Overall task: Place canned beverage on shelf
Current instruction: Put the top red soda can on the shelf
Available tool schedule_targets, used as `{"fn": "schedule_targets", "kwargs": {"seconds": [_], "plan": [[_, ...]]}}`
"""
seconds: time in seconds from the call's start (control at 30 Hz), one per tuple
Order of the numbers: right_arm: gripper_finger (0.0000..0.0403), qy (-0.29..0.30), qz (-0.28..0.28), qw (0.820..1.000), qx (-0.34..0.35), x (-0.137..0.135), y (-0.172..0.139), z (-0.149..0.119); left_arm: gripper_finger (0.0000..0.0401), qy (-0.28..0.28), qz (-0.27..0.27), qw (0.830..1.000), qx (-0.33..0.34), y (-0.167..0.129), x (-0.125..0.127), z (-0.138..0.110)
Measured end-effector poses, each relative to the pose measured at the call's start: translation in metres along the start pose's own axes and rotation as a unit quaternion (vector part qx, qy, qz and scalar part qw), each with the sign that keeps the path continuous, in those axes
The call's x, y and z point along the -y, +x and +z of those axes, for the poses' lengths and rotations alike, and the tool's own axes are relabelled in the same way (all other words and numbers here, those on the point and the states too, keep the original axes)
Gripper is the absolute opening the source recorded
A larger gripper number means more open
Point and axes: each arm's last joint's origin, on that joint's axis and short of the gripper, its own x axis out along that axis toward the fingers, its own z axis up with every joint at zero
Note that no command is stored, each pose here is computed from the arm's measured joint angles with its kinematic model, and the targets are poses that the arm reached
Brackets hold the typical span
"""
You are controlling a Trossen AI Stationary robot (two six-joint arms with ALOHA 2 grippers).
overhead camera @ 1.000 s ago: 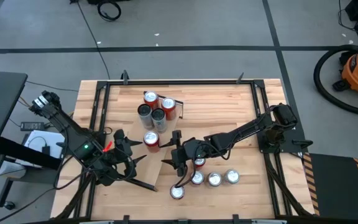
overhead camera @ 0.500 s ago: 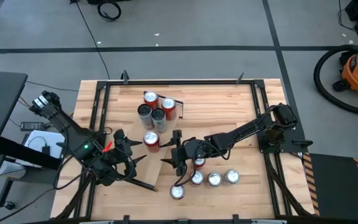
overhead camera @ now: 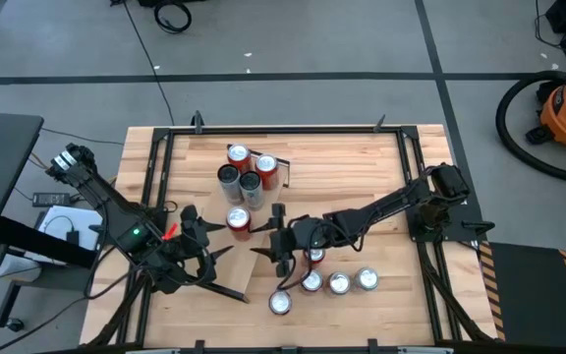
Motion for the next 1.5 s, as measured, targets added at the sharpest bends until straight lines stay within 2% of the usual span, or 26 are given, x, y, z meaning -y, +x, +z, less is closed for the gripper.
{"fn": "schedule_targets", "kwargs": {"seconds": [0.33,0.7,0.87,1.07,1.2,1.5], "plan": [[0.021,0.043,0.045,0.998,-0.002,0.015,0.006,-0.006,0.027,0.0,-0.003,1.0,0.003,0.0,0.001,0.001],[0.0213,0.044,0.049,0.998,-0.001,0.018,0.006,-0.006,0.027,-0.012,-0.05,0.999,-0.011,-0.003,0.007,0.002],[0.0221,0.046,0.049,0.998,0.002,0.018,0.006,-0.006,0.027,-0.026,-0.044,0.999,-0.002,0.005,0.007,0.007],[0.0229,0.047,0.049,0.998,0.005,0.019,0.007,-0.006,0.027,-0.033,-0.05,0.998,-0.027,0.017,0.005,0.008],[0.0229,0.024,0.05,0.998,-0.009,0.017,0.006,-0.008,0.027,-0.047,-0.054,0.997,-0.022,0.02,0.005,0.012],[0.0228,-0.047,-0.005,0.998,-0.037,-0.001,-0.002,-0.005,0.027,-0.001,-0.101,0.995,0.015,0.017,0.014,0.021]]}}
